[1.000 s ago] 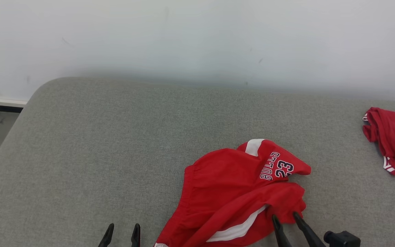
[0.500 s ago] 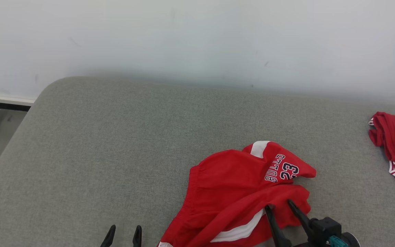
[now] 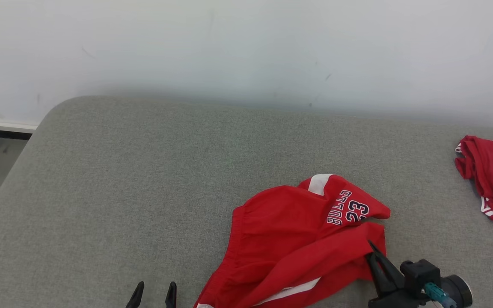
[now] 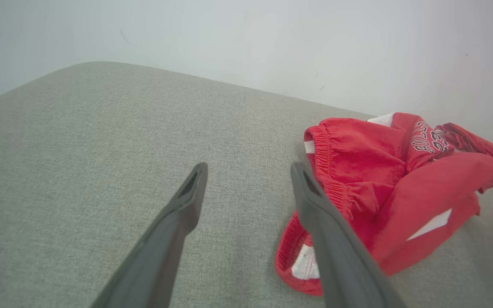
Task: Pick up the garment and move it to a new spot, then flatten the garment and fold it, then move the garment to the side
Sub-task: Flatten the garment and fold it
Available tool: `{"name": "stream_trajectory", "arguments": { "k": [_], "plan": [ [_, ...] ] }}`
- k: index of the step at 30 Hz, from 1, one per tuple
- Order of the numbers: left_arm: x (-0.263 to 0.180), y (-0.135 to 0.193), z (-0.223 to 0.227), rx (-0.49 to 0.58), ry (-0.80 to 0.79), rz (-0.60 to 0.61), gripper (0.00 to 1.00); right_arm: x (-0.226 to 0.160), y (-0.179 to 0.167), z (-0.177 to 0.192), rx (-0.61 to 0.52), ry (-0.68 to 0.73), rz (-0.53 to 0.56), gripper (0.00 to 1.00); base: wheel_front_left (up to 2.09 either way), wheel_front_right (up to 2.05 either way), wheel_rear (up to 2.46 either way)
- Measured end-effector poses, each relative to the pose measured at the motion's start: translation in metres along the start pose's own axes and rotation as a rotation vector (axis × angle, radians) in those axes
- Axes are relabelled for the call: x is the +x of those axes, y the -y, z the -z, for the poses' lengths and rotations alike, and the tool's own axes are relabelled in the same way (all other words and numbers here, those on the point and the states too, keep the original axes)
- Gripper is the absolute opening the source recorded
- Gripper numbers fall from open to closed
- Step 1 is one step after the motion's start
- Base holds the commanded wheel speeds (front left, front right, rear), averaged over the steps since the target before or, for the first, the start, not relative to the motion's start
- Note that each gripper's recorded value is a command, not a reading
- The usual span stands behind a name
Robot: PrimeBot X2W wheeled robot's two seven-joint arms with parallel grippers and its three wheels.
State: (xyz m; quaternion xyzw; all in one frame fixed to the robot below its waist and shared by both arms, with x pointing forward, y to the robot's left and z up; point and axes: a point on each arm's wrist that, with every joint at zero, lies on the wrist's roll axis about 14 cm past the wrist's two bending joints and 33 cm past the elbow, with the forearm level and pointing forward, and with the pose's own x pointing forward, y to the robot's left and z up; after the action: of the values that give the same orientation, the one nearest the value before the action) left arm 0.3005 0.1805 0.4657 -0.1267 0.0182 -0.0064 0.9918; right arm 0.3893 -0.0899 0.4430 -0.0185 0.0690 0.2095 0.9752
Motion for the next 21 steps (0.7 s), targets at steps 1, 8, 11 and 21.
{"name": "stream_trajectory", "arguments": {
  "k": [1,8,11,21],
  "plan": [
    [0.000,0.001,0.000,-0.001,-0.001,0.001,1.00,0.002,0.002,-0.002,-0.016,0.001,-0.007,0.00,0.00,0.00,0.00],
    [0.002,0.005,0.002,-0.009,-0.005,0.010,1.00,0.037,-0.003,-0.023,-0.133,-0.019,-0.104,0.00,0.00,0.00,0.00],
    [0.001,0.004,0.002,-0.012,-0.005,0.003,1.00,0.056,-0.005,-0.036,-0.183,-0.035,-0.138,0.00,0.00,0.00,0.00],
    [-0.001,0.000,0.006,-0.027,-0.017,-0.024,1.00,0.089,-0.002,-0.032,-0.194,-0.111,-0.161,1.00,0.00,0.00,0.00]
  ]
}}
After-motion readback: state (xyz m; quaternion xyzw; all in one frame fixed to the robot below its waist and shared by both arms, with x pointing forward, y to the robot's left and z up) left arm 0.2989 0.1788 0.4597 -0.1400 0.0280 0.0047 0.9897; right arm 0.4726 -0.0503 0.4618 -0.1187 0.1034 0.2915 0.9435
